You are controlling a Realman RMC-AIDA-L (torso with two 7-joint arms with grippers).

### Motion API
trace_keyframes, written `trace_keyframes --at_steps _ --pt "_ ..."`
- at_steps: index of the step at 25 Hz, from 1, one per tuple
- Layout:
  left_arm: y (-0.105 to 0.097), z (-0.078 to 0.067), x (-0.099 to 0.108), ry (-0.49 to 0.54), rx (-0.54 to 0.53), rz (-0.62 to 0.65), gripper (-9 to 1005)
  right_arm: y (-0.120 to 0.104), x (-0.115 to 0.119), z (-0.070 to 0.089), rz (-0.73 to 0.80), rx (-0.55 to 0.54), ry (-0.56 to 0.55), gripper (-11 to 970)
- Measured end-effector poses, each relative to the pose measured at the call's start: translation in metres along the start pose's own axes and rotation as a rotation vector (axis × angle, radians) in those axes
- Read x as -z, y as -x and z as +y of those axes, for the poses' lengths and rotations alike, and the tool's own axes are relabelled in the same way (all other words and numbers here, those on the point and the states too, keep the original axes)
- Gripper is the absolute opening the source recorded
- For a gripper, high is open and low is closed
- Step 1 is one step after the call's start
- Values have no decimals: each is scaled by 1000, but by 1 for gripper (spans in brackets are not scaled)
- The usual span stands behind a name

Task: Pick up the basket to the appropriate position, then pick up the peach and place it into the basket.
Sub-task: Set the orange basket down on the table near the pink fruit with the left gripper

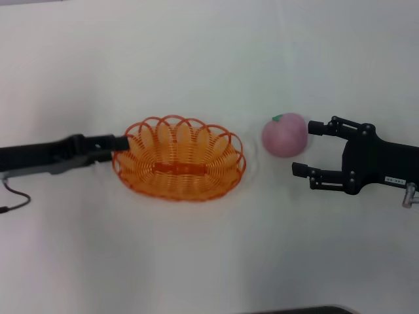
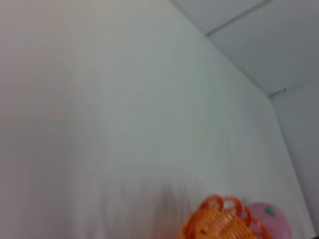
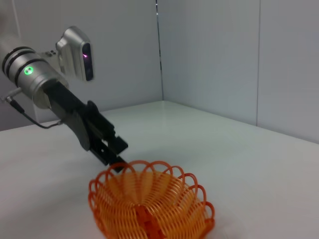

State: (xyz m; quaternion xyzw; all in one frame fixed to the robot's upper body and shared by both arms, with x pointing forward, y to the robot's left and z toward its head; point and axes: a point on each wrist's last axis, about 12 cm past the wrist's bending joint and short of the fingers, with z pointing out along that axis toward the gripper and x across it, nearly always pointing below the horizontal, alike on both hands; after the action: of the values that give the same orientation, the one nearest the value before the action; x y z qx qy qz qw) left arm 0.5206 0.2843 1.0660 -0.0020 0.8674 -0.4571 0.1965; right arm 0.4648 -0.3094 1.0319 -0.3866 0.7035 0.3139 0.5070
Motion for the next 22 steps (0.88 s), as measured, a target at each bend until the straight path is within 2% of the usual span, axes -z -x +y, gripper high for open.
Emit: trace_keyframes --at_steps 5,9,10,14,18,22 --pt "4 6 25 -35 -37 -109 583 0 0 0 -1 0 -1 883" --pt "4 10 36 -35 -124 -157 765 1 -1 -1 -3 2 -1 883" --pt "4 11 38 -36 -163 -181 811 1 -1 -1 -4 2 -1 883" --pt "0 14 43 -38 -317 -267 832 1 -4 -1 -8 -3 0 883" --pt "-10 14 46 -33 -542 -357 841 1 -4 -2 -16 -6 -11 884" --pt "-25 13 42 -60 -753 -380 838 2 -4 -3 -22 -8 -18 884"
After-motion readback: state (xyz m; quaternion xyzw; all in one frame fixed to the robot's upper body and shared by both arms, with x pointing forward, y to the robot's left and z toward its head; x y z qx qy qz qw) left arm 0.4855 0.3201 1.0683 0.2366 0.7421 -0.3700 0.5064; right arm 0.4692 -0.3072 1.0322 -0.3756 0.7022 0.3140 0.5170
